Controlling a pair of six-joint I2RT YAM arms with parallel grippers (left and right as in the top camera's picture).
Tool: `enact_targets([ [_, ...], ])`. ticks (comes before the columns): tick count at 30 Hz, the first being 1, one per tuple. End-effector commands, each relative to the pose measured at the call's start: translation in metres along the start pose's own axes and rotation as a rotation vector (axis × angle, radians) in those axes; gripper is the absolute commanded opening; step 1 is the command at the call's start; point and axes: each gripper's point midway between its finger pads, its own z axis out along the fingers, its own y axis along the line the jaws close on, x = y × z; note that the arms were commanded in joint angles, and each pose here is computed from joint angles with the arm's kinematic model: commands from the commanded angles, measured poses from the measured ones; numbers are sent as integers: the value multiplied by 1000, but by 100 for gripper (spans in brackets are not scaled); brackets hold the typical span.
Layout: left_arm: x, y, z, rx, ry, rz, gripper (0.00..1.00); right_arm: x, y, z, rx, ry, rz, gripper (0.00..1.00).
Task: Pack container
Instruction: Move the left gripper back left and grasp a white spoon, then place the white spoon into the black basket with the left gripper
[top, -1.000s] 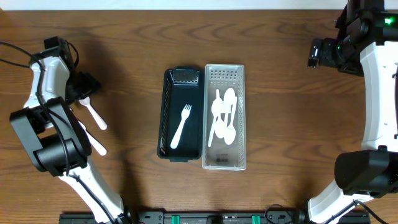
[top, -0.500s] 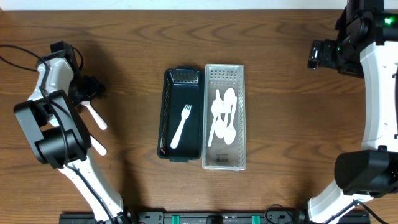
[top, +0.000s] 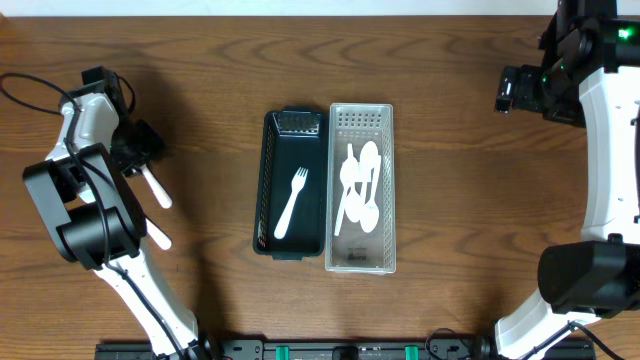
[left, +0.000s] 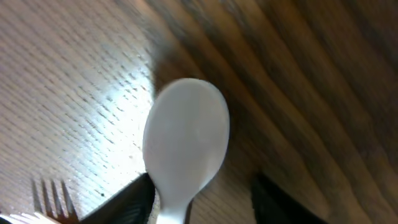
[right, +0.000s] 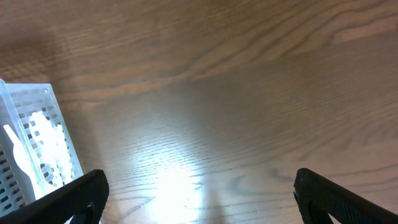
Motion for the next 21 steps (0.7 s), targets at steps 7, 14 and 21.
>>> enact_targets([
  [7,12,9,25,-43,68,5,31,2,-3,4,11,16,17,98],
  [14,14,10,23,-47,73,6,6,2,-3,4,11,15,17,98],
  [21,12,-9,-41,-9,-13,63,6,2,-3,4,11,14,17,97],
])
